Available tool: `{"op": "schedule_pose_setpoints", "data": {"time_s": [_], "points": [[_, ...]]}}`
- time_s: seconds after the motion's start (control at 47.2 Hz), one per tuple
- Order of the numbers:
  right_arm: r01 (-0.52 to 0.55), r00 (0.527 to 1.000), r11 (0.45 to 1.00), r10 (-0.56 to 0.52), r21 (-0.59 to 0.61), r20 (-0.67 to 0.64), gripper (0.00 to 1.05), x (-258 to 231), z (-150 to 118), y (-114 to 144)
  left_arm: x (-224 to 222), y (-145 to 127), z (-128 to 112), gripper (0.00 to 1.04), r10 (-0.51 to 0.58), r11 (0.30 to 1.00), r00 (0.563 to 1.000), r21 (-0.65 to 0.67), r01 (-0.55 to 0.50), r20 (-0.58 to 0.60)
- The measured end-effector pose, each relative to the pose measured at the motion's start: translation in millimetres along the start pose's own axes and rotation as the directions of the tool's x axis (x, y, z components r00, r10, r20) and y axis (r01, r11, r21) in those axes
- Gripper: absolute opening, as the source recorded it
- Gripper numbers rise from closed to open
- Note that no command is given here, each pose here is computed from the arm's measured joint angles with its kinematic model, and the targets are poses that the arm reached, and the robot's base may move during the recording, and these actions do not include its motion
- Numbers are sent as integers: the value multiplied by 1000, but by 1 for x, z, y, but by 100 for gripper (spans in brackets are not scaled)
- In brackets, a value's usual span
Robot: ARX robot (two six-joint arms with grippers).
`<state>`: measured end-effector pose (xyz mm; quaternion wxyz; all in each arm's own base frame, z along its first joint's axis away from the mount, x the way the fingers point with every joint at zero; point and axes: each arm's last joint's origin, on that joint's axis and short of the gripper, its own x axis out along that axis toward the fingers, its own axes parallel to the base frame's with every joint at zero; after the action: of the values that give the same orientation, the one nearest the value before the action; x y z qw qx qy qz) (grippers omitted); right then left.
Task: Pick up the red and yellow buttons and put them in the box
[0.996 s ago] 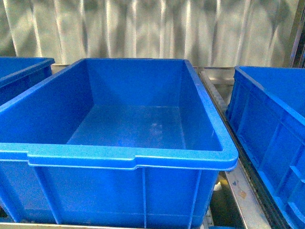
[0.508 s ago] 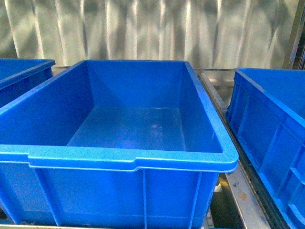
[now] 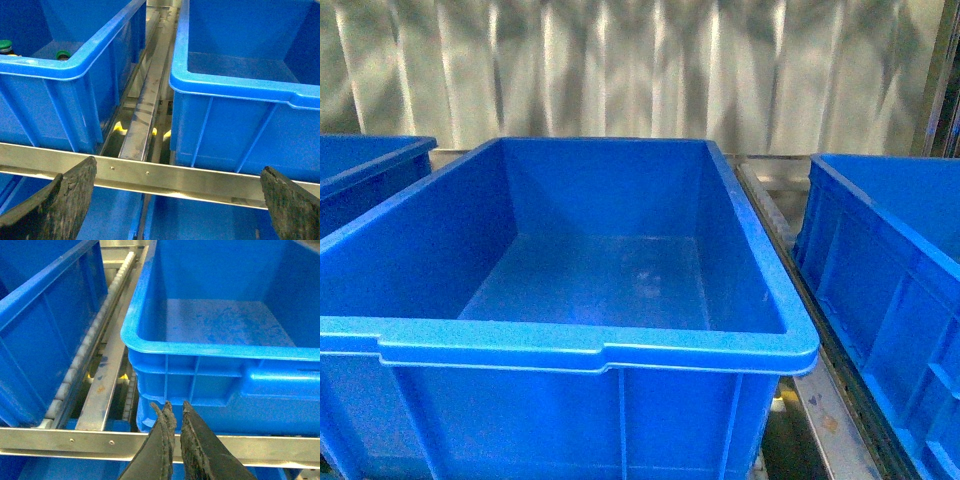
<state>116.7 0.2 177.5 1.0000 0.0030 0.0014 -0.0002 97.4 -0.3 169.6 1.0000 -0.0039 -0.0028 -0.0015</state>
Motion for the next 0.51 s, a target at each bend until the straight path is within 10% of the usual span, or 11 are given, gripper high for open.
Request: {"op": "schedule_pose_setpoints", "data": {"time_s": [0.508], "points": [[-1,1000,1000,1,0,25,6,-8,-4,0,0,0,0,97,0,1000,1000,0,0,0]]}}
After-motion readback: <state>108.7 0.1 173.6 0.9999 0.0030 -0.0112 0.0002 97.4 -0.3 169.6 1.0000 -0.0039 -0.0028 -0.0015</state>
